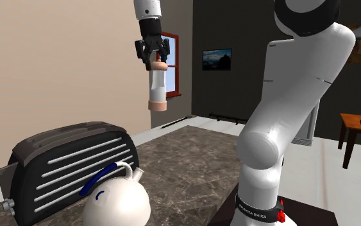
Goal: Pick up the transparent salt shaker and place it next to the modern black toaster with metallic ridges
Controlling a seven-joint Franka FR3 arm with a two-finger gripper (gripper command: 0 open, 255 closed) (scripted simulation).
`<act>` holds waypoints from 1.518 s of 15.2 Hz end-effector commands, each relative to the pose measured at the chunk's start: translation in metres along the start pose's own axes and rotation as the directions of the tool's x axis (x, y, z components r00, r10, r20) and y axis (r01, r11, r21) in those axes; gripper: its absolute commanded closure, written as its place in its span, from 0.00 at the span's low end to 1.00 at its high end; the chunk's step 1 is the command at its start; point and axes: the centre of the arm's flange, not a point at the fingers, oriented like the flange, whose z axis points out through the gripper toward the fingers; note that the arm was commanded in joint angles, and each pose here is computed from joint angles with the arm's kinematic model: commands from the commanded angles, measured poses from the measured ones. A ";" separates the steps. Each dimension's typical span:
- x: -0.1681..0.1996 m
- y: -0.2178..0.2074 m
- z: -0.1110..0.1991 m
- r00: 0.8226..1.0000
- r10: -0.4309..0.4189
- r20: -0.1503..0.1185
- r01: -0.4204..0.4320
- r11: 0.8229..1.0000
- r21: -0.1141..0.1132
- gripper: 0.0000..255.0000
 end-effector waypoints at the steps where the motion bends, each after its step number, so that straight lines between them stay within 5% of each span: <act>1: -0.002 -0.002 0.010 1.000 0.001 0.000 -0.001 1.000 0.000 1.00; 23: -0.002 -0.022 0.124 1.000 0.001 0.000 -0.001 1.000 0.000 1.00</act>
